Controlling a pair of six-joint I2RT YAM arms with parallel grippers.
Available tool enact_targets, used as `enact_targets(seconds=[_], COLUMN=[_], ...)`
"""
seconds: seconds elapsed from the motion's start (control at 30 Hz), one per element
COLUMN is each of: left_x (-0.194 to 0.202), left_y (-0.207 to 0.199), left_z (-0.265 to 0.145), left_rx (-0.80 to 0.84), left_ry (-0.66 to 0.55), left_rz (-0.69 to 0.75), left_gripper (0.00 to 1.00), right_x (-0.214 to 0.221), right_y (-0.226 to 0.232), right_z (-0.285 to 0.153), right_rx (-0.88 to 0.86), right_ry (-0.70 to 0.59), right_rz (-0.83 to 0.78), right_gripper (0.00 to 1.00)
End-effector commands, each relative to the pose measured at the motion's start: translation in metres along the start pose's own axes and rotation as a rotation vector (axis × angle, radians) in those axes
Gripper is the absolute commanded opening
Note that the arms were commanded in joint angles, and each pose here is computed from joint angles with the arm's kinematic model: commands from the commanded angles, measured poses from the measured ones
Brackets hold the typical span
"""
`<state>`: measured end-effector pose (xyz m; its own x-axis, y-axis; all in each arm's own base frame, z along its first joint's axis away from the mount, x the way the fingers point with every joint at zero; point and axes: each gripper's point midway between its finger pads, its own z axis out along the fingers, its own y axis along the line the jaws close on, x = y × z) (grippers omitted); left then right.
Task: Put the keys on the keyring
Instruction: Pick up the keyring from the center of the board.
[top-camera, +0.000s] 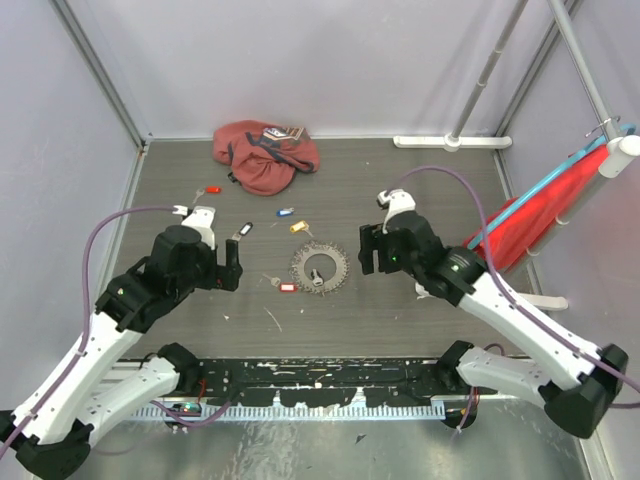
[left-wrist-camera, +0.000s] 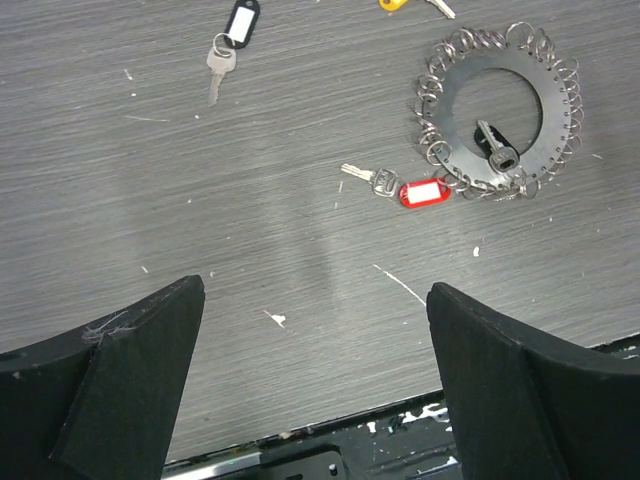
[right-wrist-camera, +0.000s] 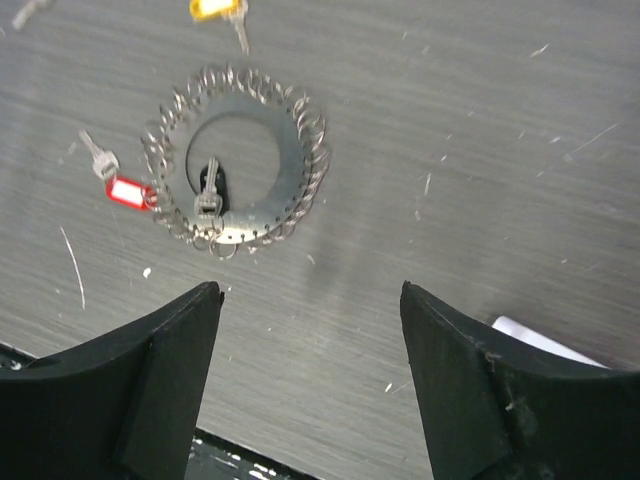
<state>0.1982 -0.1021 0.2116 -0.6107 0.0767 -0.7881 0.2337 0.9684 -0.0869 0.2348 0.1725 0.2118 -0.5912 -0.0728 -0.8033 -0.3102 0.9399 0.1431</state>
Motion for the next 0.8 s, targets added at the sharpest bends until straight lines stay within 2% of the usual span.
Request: enact_targets(seconds=[0.0,0.27,0.63,0.77], left_x=[-0.009,0.006,0.012,0.011], left_y=[-0.014,-0.013,-0.021,-0.02], left_z=[0.0,0.002,0.009,0.009], left_rx=[0.069,0.085,0.123,0.123], left_ry=[-0.022,0.031,0.061,0.054], left_rz=[0.0,0.062,0.083,0.08], left_gripper=[0.99,0.98,0.97,0.96], right_x=[0.009,0.035,0.06,0.055], right_y=[0.023,0.045,0.026,0.038], right_z=[0.021,0.079,0.133,0.14], right_rx=[-0.07,-0.114,0.001,-0.076], right_ry=[0.09,0.198,0.256,0.271], right_rz=[0.031,0.061,0.02,0.006], right_gripper=[0.76,0.61,0.54,0.52])
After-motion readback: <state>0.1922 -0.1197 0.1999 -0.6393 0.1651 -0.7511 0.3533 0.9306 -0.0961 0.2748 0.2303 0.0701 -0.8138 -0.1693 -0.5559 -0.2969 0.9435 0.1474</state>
